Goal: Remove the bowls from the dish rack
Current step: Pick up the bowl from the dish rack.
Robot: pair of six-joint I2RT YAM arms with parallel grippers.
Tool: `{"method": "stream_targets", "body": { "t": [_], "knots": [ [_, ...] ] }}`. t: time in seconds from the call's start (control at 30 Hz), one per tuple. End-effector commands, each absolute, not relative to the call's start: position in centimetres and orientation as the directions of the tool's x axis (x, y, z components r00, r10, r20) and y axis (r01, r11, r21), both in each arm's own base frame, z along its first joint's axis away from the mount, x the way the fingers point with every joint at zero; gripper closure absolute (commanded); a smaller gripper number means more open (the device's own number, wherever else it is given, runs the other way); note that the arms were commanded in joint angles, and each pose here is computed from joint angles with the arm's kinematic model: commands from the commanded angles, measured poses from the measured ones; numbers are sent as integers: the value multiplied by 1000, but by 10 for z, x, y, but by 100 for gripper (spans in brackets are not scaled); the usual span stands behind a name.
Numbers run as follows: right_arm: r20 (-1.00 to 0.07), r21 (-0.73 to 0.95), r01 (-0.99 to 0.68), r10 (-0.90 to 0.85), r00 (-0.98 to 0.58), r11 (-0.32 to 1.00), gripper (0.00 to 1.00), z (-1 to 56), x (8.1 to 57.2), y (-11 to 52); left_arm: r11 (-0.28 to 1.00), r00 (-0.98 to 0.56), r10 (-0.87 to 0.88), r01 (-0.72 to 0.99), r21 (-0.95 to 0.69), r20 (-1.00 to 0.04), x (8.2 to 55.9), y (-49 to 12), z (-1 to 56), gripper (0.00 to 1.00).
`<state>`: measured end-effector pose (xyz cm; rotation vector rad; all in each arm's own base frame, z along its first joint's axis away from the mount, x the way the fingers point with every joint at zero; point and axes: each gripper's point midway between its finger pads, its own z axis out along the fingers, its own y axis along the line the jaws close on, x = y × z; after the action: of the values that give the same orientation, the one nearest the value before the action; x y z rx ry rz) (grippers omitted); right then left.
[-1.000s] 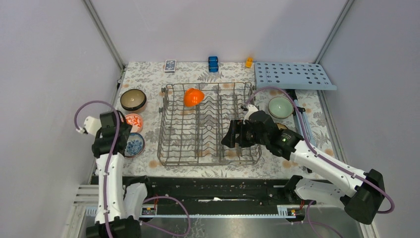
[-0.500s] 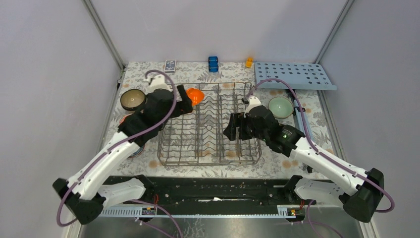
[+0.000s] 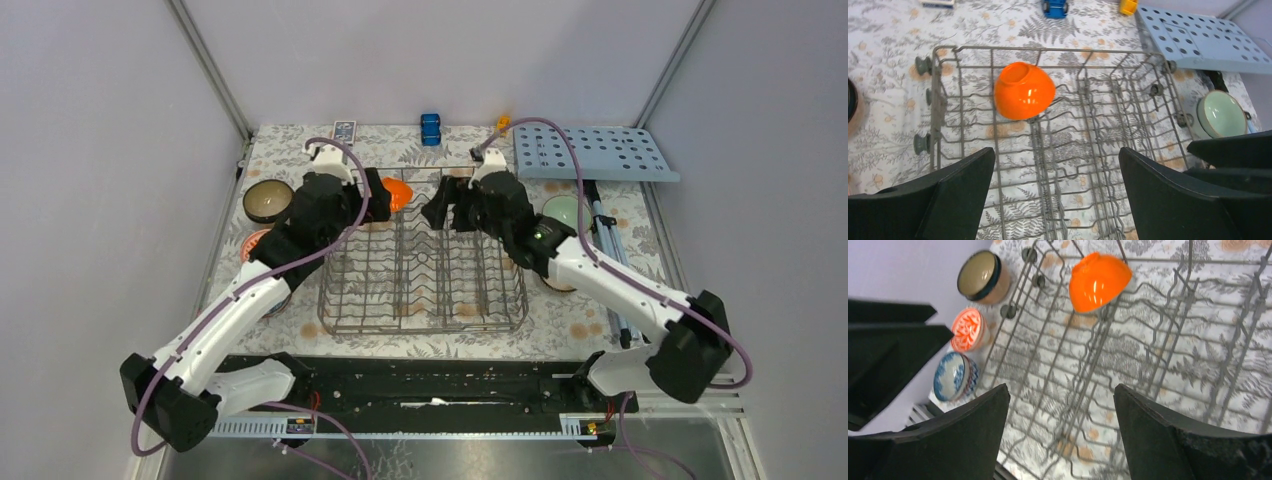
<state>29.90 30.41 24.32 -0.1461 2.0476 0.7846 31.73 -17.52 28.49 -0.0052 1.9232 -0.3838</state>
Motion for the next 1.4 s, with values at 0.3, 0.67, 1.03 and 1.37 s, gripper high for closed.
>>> {"method": "stream_targets", "body": {
  "t": [0.3,0.67,1.03,1.37],
  "knots": [
    [-643,700,-305,383,-664,646,19,231,389,370,839,-522,-411,105,-534,-747,367,-155,229,2],
    [-354,849,48,634,-688,526,18,158,436,372,878,-529,-444,-99,-468,-723,414,-132,167,13],
    [-175,903,216,776,-606,372,15,131,469,379,874,-467,-485,-239,-423,-739,430,-107,144,15],
    [-132,902,271,810,-571,338,18,118,489,388,874,-470,-485,-261,-409,-737,431,-102,127,17]
  ]
}}
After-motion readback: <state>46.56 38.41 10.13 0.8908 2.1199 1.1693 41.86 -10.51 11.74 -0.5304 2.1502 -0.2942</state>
